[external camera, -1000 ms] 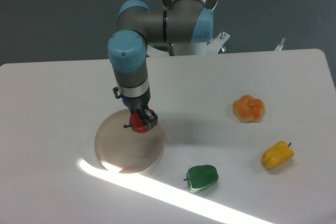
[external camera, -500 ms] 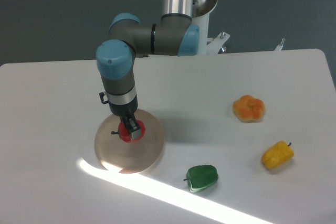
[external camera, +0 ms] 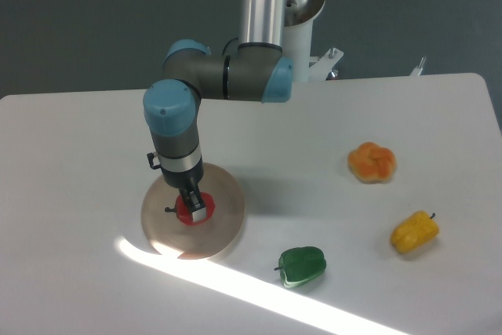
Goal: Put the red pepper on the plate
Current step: 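Press the red pepper onto the plate center and open the gripper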
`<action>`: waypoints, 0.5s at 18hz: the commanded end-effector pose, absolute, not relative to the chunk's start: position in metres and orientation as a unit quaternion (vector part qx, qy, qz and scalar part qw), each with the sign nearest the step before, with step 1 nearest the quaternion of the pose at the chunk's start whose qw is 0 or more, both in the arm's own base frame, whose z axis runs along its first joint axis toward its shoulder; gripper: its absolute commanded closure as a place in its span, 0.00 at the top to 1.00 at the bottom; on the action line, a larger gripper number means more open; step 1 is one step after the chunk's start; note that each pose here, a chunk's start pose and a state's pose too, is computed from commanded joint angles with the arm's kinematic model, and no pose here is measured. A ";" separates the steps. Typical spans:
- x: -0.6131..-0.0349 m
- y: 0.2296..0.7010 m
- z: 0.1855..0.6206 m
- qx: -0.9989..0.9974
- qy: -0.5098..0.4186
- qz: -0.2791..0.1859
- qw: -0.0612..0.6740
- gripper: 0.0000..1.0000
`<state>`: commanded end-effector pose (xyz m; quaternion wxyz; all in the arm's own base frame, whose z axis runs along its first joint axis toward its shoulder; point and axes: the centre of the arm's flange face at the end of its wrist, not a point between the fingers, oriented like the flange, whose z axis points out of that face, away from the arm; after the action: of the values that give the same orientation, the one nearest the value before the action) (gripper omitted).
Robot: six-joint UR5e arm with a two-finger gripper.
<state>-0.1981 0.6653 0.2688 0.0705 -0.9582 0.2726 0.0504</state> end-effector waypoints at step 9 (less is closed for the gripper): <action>-0.202 0.666 0.261 -0.950 0.299 0.051 0.073 0.36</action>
<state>-0.2022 0.6659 0.2607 0.0731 -0.9502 0.2986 0.0506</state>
